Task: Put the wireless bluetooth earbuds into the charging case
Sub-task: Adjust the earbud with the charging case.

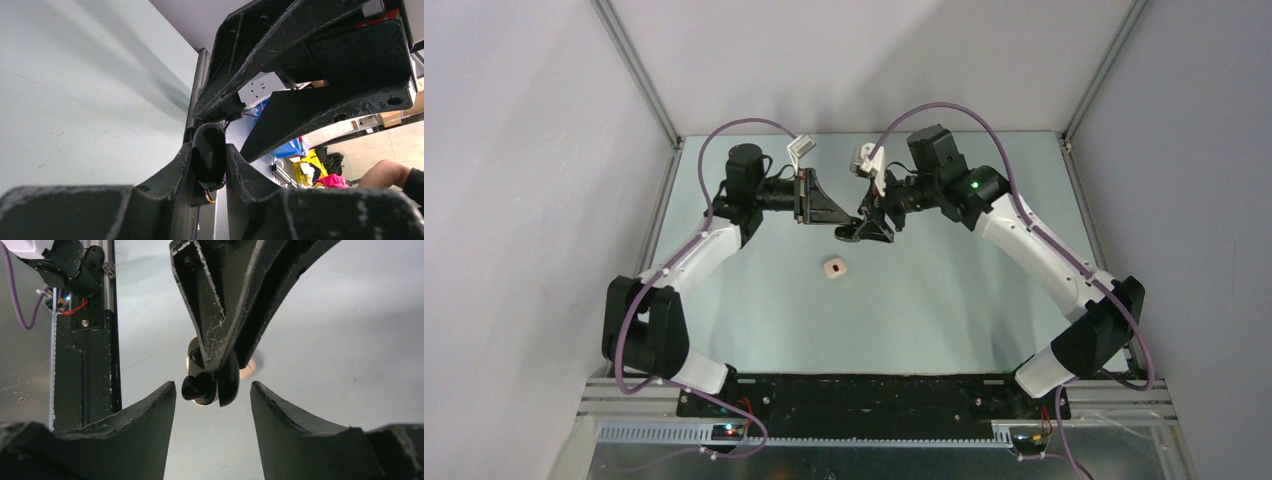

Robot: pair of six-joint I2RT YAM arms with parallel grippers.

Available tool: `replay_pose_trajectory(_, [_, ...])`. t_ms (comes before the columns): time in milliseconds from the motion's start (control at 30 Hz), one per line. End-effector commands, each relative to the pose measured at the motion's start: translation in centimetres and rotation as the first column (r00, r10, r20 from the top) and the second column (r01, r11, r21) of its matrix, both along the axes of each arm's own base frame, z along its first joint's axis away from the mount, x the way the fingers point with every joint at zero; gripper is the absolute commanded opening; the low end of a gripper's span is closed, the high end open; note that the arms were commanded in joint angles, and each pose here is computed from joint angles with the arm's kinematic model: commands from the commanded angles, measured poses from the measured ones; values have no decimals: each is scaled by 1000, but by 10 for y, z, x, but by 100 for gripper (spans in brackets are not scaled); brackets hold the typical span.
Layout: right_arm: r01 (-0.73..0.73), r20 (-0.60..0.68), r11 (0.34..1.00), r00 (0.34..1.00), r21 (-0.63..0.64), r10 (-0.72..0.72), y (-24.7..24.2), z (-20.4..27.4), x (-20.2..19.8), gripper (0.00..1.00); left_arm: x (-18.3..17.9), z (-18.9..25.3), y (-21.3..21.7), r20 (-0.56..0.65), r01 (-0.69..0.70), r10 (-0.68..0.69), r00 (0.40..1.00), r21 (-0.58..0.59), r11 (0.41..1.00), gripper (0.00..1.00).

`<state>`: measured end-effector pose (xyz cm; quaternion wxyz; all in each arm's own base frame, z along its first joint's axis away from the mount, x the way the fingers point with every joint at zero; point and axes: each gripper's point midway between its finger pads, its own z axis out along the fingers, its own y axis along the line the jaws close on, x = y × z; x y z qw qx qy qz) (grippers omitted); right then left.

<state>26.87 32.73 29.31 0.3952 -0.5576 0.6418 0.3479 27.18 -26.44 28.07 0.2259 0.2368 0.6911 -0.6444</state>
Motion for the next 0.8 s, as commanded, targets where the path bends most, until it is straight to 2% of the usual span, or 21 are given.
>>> replay_pose_trajectory(0, [-63,32,998,998,31,62,4,11,-10,61,-11,16,0,97,45,-42,994,-27,999,0])
replay_pose_trajectory(167, [-39,34,999,999,17,38,3,6,-8,61,-14,17,-2,99,60,-57,993,-29,998,0])
replay_pose_trajectory(467, [108,83,994,991,-16,-107,4,0,16,55,-19,16,-3,95,78,-75,993,-29,997,0])
replay_pose_trajectory(633, [123,65,992,990,41,-126,8,18,14,56,-16,12,-4,85,71,-68,994,-26,997,0])
replay_pose_trajectory(767, [34,-1,987,999,158,-34,-2,54,-10,62,-10,5,-5,72,61,-59,996,-19,998,0])
